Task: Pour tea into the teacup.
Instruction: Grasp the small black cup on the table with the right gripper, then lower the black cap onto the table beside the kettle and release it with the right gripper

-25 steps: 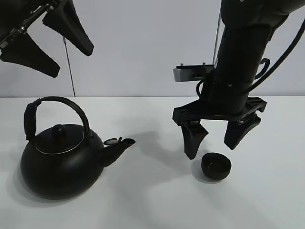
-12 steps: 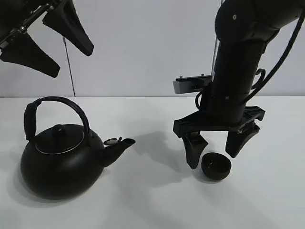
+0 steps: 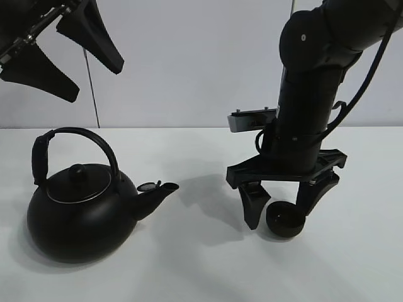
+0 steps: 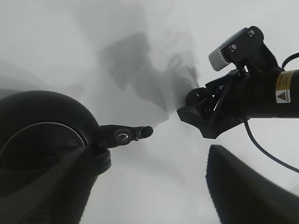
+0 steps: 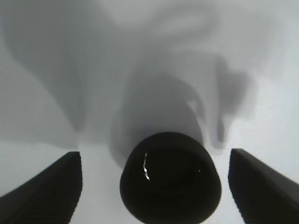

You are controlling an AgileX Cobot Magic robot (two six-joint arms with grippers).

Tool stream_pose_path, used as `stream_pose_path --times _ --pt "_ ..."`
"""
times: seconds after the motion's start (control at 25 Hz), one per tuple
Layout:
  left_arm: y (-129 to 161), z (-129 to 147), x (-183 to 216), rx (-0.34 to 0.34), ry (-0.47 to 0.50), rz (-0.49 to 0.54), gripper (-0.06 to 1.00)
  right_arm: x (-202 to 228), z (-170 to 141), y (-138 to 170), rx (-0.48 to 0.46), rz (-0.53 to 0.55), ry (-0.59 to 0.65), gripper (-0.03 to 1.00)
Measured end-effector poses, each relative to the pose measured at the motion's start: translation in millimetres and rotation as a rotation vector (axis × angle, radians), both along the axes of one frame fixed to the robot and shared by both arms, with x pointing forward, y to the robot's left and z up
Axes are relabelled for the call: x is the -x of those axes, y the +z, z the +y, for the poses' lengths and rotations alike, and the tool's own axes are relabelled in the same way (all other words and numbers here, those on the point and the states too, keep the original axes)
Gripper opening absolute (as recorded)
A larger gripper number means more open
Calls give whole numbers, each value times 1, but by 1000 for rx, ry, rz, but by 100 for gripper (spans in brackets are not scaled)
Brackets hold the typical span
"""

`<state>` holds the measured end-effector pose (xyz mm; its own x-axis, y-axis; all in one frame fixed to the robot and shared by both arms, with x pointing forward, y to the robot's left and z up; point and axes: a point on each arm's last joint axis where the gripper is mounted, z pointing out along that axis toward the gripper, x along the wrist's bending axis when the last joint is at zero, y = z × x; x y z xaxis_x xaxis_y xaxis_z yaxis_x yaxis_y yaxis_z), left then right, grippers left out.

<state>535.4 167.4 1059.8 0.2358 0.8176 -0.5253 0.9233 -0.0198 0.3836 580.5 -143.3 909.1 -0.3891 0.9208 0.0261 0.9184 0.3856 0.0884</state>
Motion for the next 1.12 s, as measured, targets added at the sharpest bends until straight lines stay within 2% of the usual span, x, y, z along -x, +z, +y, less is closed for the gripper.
stream_pose_path --times 0.16,0.32,0.64,0.84,1.12 --pt "0 0 0 0 -1 0 50 0 0 -1 0 1 -1 55" --pt "0 0 0 0 -1 0 50 0 0 -3 3 8 -1 40" --pt "0 0 0 0 -1 0 50 0 1 1 4 34 -12 40" --pt "0 0 0 0 -1 0 50 -7 5 19 -15 14 -15 40" --pt "0 0 0 0 -1 0 50 -10 20 46 -89 -28 -20 40"
